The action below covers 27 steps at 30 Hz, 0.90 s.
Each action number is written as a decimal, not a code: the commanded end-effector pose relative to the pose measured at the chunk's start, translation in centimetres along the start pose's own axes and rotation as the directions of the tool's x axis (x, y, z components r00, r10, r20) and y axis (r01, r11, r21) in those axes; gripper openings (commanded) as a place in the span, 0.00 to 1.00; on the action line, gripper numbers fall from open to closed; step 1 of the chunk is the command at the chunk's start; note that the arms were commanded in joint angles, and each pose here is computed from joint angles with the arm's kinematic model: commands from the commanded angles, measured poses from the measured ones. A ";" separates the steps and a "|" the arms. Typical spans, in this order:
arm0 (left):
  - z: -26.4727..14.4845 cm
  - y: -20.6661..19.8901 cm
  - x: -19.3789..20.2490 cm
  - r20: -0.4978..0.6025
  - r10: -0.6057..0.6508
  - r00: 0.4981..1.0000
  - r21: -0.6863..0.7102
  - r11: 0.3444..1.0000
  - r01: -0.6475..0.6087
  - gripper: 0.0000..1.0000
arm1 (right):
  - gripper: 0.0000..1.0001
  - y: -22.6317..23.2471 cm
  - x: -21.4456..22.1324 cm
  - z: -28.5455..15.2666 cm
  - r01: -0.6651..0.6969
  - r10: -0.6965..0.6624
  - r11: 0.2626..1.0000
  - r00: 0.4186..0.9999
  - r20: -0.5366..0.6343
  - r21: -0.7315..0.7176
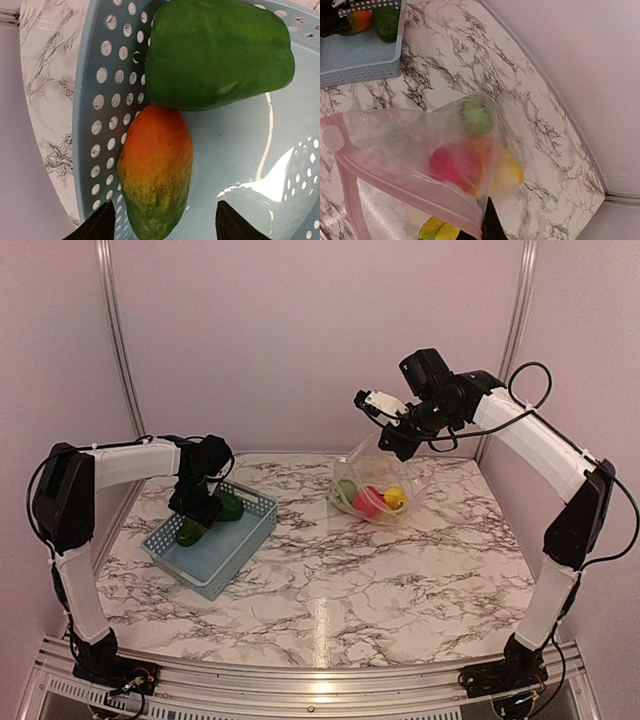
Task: Place the food in the zip-top bag and seal the zipper
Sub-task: Pick up the fake vegetable from the bin.
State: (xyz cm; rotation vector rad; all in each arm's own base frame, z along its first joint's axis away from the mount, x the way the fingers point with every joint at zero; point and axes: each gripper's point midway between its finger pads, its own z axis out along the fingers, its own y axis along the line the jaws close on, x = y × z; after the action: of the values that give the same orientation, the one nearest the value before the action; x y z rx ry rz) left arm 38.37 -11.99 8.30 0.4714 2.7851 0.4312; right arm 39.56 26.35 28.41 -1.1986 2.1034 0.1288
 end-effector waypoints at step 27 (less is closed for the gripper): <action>5.8 0.3 0.9 -0.065 0.013 0.998 -0.134 0.991 -0.022 0.65 | 0.00 0.3 0.2 -0.7 0.030 -0.030 0.999 1.000 -0.008 0.014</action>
State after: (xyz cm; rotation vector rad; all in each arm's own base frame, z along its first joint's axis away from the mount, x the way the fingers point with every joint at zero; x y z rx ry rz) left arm 39.58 -10.85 3.85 0.4758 2.7906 0.5958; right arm 39.55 26.14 27.97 -1.2142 2.1071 0.1083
